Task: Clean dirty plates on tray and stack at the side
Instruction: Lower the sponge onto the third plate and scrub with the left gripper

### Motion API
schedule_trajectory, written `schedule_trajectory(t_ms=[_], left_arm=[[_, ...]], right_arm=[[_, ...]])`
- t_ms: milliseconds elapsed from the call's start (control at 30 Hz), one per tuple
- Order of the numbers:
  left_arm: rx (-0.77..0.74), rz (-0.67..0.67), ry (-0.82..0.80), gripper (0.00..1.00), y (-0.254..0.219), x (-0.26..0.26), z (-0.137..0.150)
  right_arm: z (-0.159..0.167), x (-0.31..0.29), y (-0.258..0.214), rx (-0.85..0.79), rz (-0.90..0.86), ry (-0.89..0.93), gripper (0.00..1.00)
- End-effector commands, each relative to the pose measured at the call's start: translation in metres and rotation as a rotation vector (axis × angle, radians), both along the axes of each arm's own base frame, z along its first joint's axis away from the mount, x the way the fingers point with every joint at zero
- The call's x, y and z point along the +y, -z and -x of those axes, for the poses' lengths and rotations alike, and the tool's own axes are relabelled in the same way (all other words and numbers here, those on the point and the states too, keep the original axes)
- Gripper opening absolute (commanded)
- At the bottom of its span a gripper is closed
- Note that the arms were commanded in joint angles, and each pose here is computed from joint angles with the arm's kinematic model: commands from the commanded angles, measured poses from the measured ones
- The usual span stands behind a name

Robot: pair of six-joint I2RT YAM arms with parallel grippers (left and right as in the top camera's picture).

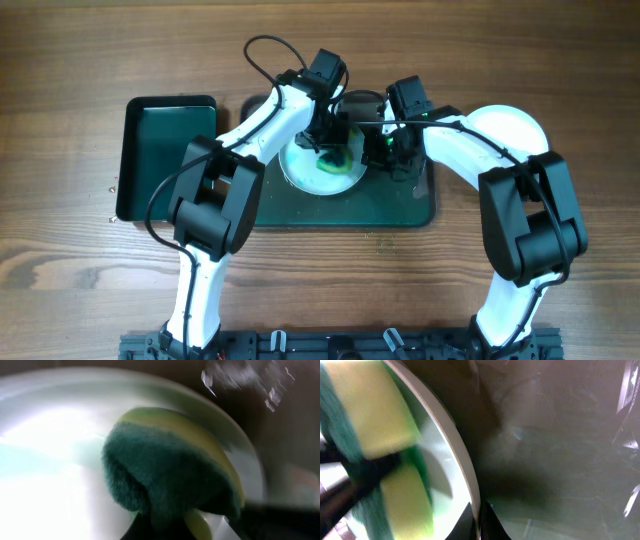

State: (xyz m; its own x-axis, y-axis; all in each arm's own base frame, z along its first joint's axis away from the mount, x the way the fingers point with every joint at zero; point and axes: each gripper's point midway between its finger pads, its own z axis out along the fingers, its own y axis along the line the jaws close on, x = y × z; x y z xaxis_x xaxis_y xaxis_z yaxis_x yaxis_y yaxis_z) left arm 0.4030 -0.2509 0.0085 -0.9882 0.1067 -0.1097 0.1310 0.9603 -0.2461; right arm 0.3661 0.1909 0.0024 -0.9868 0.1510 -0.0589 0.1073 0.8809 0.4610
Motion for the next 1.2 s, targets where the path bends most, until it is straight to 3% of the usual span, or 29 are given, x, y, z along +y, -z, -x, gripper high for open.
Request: schedule_trajectory(t_ms=[0,67,167,233,333,433,533,633,767,967,1067,1167], left_arm=[[-0.205,-0.458,-0.289,0.04,0.004,0.09,-0.036],[-0.235,-0.623,-0.368,0.04,-0.006,0.122,-0.029],[-0.137,-0.619,-0.333,0.04,0.0,0.121,-0.009],[0.001,-0.512,-0.227,0.04,0.01,0.1,0.014],[0.255,-0.128,0.041,0.04,0.012,0.033,0.06],[0.38,0.155,0.105,0.04,-0.007,-0.011,0.083],[0.323,0.249,0.123,0.04,-0.011,-0.029,0.069],[0.166,0.297,0.149,0.04,-0.012,-0.043,0.036],[0.018,0.14,0.051,0.04,0.001,-0.024,0.0],[-0.1,-0.381,-0.244,0.04,0.009,0.088,-0.024],[-0.083,-0.51,-0.275,0.04,-0.003,0.125,-0.022],[-0.047,-0.521,-0.301,0.04,-0.019,0.138,-0.023]], right_arm=[[0.0,-0.001,0.004,0.012,0.003,0.001,0.05],[0.0,-0.001,0.004,0.013,0.003,0.001,0.04],[0.0,0.0,0.004,0.013,0.0,0.0,0.04],[0.0,0.0,0.004,0.013,0.0,-0.001,0.04],[0.0,0.0,0.004,0.013,0.0,0.0,0.04],[0.0,0.0,0.003,0.015,-0.004,-0.001,0.04],[0.0,0.0,0.003,0.014,-0.004,-0.001,0.04],[0.0,0.0,0.003,0.014,-0.004,-0.001,0.04],[0.0,0.0,0.003,0.011,-0.003,-0.009,0.04],[0.001,0.002,0.003,0.01,-0.009,-0.016,0.04],[0.0,0.002,0.003,0.01,-0.01,-0.015,0.04],[0.0,0.002,0.002,0.008,-0.014,-0.016,0.04]])
